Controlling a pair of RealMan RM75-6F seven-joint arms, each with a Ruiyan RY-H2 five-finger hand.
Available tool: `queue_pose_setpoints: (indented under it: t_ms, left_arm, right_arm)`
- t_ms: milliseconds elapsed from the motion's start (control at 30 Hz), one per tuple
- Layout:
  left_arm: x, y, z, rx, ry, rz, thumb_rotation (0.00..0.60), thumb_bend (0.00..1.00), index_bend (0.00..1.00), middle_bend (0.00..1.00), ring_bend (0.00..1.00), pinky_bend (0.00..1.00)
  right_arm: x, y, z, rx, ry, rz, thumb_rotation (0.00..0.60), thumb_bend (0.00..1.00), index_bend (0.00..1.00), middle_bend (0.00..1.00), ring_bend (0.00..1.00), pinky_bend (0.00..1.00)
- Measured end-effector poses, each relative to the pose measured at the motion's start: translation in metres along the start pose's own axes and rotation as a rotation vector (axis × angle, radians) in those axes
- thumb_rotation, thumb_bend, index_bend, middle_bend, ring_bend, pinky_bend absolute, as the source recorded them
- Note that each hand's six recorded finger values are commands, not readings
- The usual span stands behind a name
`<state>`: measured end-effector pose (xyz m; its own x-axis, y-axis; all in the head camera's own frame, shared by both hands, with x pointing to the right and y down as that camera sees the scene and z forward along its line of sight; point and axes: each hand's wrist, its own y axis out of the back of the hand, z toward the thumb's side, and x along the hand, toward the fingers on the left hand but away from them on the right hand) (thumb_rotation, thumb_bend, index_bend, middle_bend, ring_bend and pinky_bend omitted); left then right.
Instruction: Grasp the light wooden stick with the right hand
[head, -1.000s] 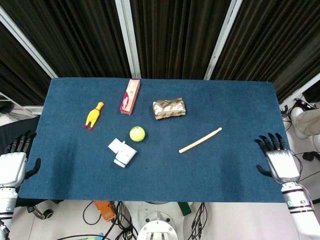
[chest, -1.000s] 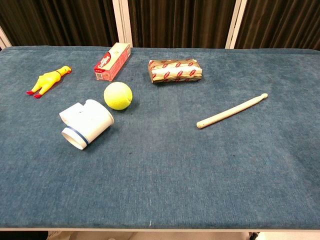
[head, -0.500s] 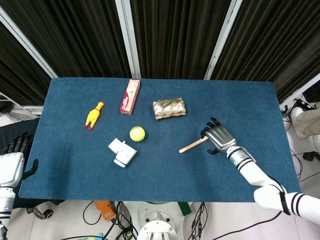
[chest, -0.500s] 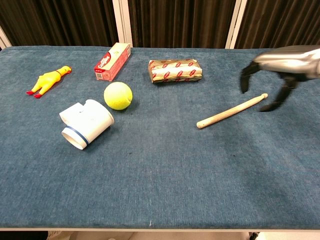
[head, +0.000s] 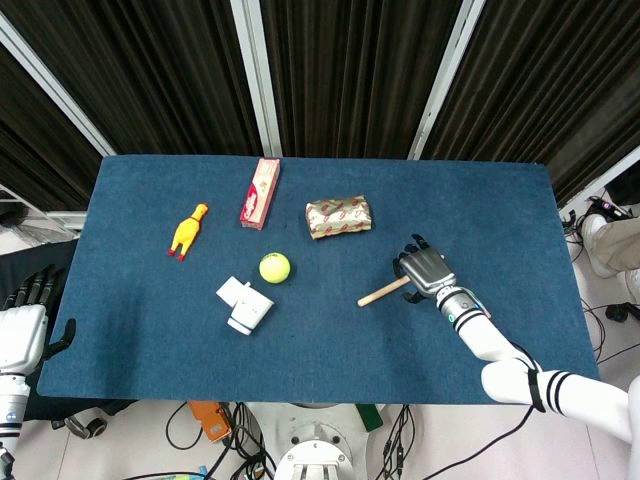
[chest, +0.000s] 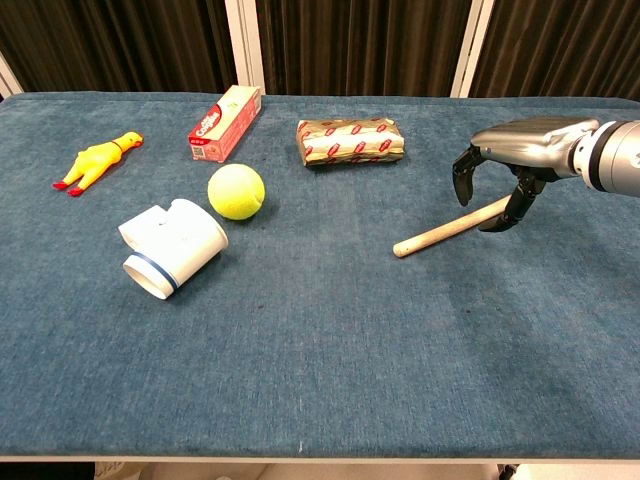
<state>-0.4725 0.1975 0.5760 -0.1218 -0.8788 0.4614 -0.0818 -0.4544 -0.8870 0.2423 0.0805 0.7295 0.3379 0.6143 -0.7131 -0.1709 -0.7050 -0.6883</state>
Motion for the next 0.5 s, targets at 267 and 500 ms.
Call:
queue_pose_setpoints:
  t_ms: [267,500]
  left_arm:
    - [0.000,-0.001,-0.001,0.003,0.007,-0.006,0.600,0.41,0.07,0.00,0.01,0.15]
    - [0.000,-0.001,-0.001,0.003,0.010,-0.007,0.600,0.41,0.07,0.00,0.01,0.15]
  right_arm:
    - [-0.007,-0.005,-0.008,-0.006,-0.025,0.026,0.600,0.45,0.55,0.45,0.25,0.00]
    - [-0.014,-0.004,-0.008,-0.022,-0.028,0.021,0.600,0.48,0.55,0.45,0.26,0.00]
